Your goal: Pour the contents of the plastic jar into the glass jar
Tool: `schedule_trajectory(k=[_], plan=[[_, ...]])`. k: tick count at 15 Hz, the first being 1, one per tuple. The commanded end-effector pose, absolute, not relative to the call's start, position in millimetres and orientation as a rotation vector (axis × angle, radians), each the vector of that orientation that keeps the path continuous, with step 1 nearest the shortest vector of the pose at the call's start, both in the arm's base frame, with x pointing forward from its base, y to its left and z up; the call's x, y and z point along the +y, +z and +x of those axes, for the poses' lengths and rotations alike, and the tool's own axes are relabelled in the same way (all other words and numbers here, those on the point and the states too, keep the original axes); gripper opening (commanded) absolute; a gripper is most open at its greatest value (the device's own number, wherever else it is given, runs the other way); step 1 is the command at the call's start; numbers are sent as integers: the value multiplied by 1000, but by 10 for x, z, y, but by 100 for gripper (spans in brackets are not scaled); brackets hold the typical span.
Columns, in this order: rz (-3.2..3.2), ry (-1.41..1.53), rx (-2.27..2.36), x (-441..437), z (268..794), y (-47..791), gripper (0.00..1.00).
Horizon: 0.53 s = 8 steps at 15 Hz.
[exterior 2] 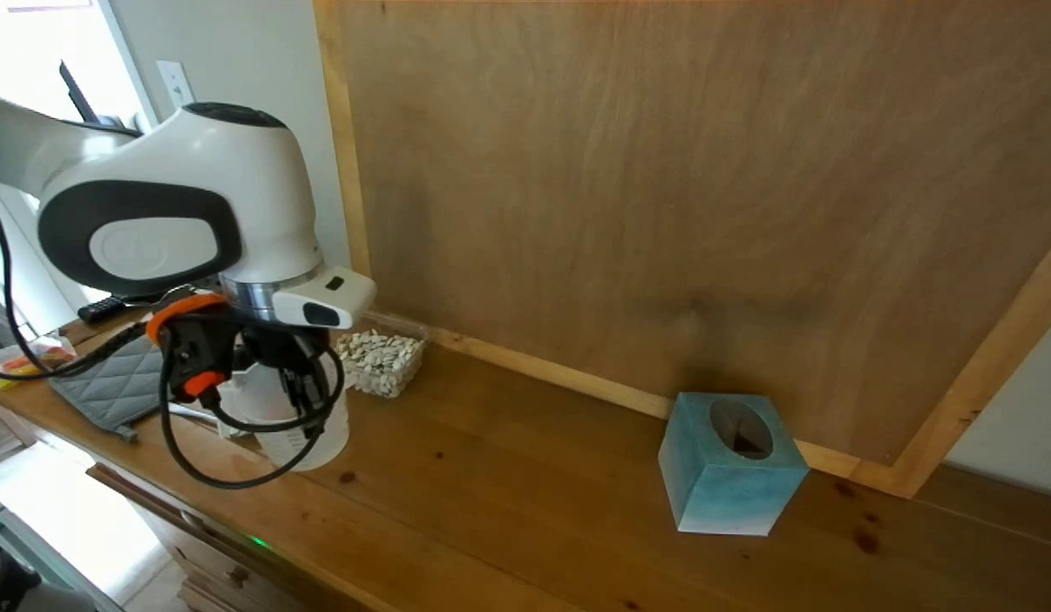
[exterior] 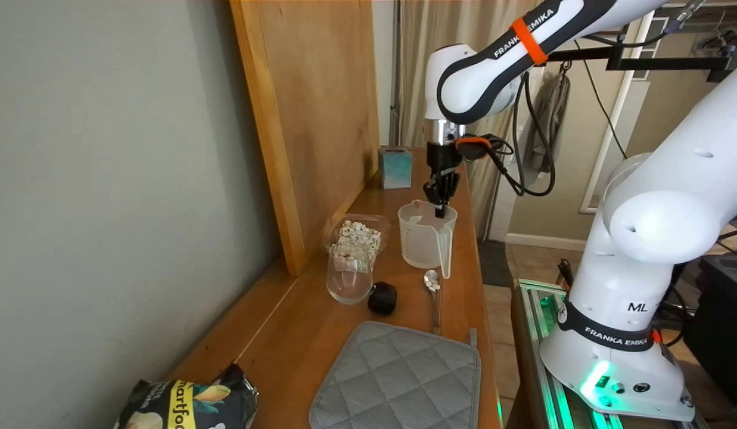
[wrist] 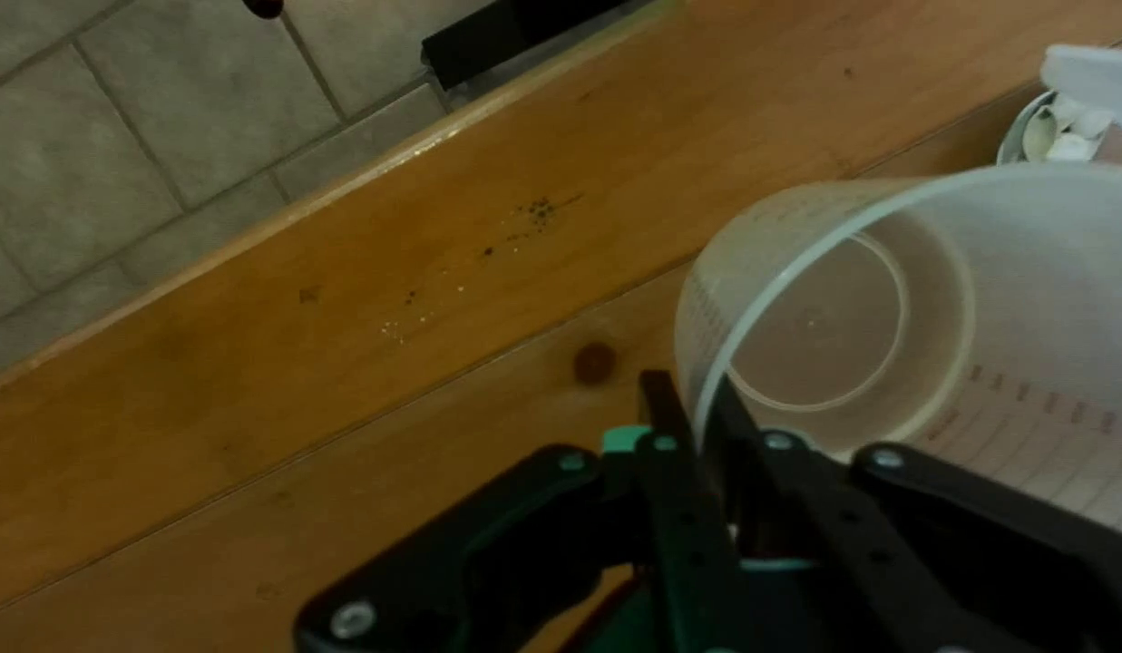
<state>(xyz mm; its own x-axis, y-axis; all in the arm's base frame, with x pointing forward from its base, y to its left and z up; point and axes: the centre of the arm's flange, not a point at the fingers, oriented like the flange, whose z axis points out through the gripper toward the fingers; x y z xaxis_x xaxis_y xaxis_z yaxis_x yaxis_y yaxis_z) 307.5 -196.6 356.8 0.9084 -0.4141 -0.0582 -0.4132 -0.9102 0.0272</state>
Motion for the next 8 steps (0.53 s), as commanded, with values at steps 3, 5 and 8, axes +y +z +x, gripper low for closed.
schedule_trajectory(k=[3,5,8], plan=[[3098,-104,-592,-2023,3191,3568,1],[3069,-86,-615,-1963,3106,3596,5],[3069,-85,-615,-1962,3107,3598,5]])
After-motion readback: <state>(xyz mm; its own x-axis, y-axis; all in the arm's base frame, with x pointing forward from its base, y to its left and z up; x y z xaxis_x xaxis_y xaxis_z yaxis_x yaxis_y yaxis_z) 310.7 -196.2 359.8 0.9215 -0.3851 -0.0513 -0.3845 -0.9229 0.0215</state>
